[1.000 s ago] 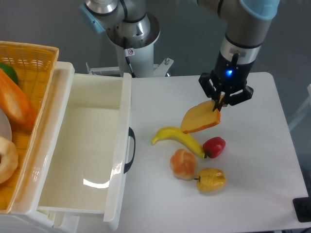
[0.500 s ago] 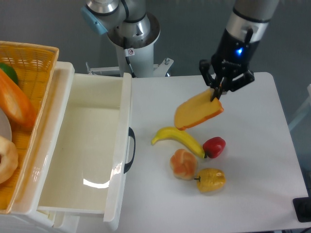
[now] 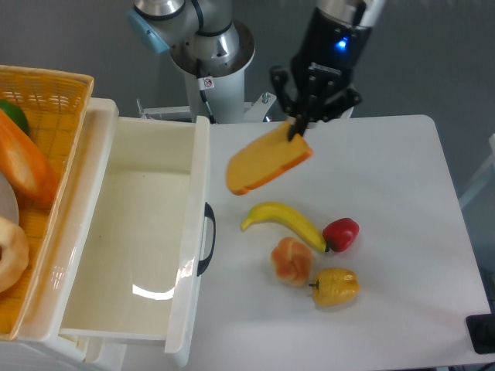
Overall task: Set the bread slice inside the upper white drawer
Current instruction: 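Carry the bread slice over the open white drawer and lower it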
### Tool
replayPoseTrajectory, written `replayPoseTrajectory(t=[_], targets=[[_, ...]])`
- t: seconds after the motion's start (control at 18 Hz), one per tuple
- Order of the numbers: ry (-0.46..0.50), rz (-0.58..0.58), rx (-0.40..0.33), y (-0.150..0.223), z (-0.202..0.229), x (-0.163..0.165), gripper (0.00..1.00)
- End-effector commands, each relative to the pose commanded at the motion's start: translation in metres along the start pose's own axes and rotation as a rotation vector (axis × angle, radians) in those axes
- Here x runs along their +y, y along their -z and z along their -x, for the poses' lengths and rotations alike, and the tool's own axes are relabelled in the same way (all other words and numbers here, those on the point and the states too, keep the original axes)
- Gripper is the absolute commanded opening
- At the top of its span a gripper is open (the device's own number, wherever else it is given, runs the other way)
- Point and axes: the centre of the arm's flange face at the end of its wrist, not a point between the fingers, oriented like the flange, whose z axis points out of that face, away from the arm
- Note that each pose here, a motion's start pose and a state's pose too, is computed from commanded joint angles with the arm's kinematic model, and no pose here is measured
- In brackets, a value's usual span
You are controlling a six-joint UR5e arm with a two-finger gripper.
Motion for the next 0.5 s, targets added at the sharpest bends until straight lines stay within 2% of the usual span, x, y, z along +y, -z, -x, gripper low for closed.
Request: replayPoseTrajectory(t=[0.33, 0.5], targets=[[-0.002, 0.033, 0.035, -0.024, -0.039, 0.001, 0.0], [-0.025, 0.06, 0.056, -0.048, -0.056, 0.002, 0.0]])
